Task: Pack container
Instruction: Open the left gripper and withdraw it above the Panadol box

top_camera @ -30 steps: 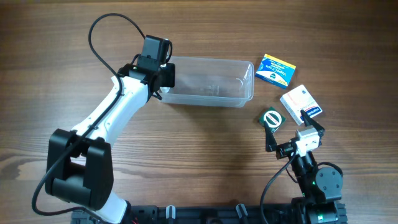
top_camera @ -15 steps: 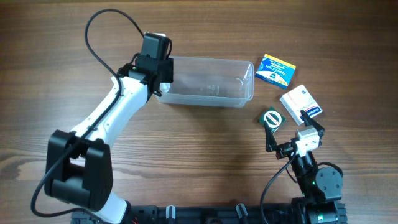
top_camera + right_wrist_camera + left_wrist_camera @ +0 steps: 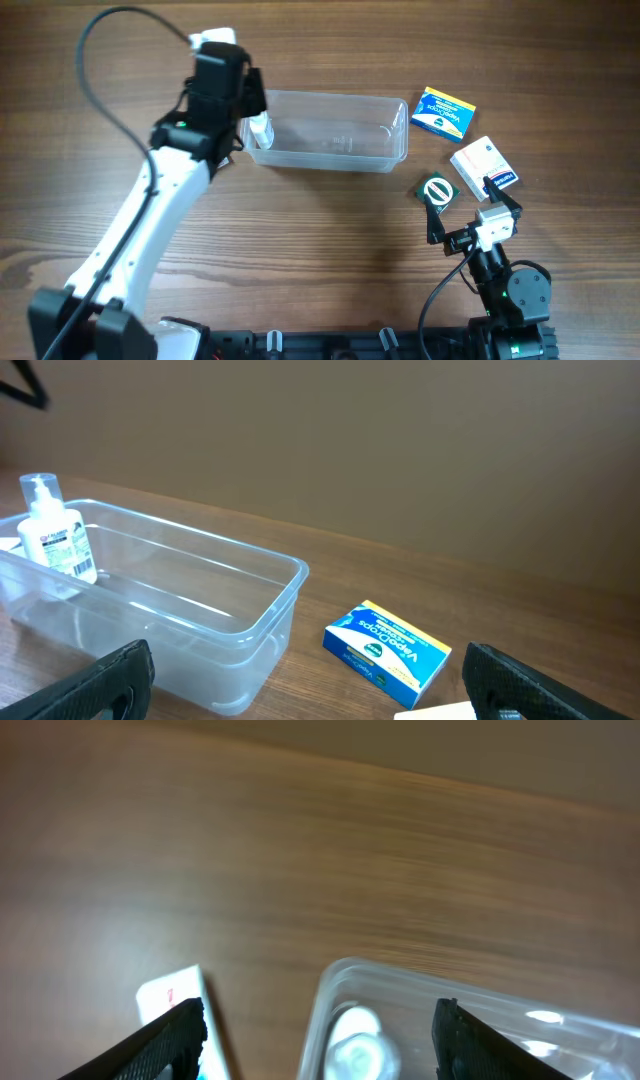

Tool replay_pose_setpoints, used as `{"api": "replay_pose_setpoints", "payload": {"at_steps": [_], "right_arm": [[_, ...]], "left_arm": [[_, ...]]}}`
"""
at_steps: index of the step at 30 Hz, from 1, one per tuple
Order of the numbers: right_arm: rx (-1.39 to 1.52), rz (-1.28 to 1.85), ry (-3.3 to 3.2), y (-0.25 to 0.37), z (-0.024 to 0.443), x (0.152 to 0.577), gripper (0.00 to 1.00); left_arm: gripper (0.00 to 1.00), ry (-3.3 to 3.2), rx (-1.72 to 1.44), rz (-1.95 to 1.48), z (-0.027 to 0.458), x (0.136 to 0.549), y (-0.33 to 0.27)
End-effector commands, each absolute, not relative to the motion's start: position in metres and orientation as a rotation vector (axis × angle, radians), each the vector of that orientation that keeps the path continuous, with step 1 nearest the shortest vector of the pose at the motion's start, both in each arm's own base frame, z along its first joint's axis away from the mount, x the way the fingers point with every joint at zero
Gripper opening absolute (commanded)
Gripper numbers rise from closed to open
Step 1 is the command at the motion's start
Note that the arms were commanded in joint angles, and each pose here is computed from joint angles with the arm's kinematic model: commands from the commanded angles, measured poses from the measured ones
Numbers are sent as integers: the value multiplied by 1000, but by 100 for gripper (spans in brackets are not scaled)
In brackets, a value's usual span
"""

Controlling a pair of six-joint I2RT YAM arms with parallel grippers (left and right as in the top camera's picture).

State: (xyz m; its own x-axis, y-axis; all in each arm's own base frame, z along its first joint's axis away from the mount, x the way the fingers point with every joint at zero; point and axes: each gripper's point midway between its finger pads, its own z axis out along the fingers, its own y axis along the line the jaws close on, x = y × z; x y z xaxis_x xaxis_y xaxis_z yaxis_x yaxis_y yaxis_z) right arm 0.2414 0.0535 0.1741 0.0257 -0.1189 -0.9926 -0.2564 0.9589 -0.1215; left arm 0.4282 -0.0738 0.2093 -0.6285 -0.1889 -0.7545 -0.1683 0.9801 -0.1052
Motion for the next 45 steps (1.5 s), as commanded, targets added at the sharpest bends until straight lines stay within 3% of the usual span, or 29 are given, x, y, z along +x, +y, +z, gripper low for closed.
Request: {"api": "replay_pose_setpoints", "payload": {"at_steps": [1,6,14,16,17,28,45], "right_arm": [[-323,118,1534,57,176,240,100],[-322,118,1535,57,176,240,100],[-322,118,1534,57,176,240,100],[-322,118,1534,57,176,240,100],[-322,118,1535,57,176,240,100],[-322,118,1534,57,176,240,100],[-323,118,1534,57,176,240,100]], "left_arm": [[76,2211,-787,-99,211,411,-8],[78,2345,-1036,-172,170,389,44],[80,2460,-1112,-174,119,394,49],[88,2481,-1124,-162,109,394,50],[100,2489,-1131,-148,104,394,51],[100,2425,-1210,2,103,388,89],[100,2425,-1213,3,103,388,90]]}}
